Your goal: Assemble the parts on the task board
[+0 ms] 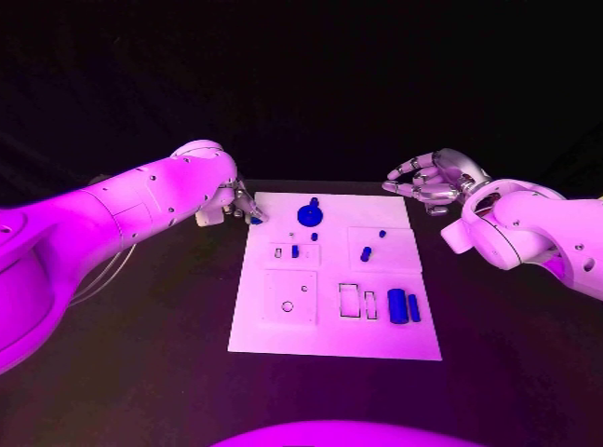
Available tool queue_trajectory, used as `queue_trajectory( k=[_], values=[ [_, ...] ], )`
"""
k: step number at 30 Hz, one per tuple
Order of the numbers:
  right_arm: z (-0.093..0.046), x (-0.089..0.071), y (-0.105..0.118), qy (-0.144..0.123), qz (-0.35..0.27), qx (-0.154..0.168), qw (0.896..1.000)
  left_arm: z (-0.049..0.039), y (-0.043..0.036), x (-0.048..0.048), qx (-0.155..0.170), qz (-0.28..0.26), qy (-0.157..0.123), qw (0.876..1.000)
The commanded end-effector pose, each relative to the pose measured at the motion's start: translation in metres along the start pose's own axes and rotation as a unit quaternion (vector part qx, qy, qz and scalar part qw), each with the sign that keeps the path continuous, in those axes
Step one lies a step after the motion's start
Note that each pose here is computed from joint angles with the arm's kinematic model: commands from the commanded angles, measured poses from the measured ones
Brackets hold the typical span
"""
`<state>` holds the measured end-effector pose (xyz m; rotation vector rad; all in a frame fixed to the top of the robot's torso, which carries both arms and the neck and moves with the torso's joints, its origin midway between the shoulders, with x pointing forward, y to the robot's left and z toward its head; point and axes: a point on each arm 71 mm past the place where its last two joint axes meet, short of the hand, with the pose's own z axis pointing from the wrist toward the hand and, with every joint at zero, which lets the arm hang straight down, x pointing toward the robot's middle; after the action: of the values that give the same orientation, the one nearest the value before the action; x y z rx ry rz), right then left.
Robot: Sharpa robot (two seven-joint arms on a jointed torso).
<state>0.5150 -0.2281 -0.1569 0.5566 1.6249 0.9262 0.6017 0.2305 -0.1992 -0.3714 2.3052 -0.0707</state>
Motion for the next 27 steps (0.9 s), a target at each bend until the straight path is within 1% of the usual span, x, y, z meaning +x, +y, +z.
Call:
queue_trajectory(
  k=[1,16,27],
  values=[
    [-0.0002,0.0003,0.0002,0.001,-0.001,-0.001,1.0,-0.0001,-0.0015,0.0011,0.006,-0.001,0.003,1.0],
    [-0.0001,-0.0001,-0.0002,0.001,-0.001,-0.001,1.0,-0.0013,-0.0029,0.0012,0.03,-0.036,0.011,0.999],
    [-0.0003,-0.001,-0.0009,0.0,-0.001,0.0,1.0,-0.0016,-0.0002,0.0013,0.031,-0.038,0.019,0.999]
  ],
)
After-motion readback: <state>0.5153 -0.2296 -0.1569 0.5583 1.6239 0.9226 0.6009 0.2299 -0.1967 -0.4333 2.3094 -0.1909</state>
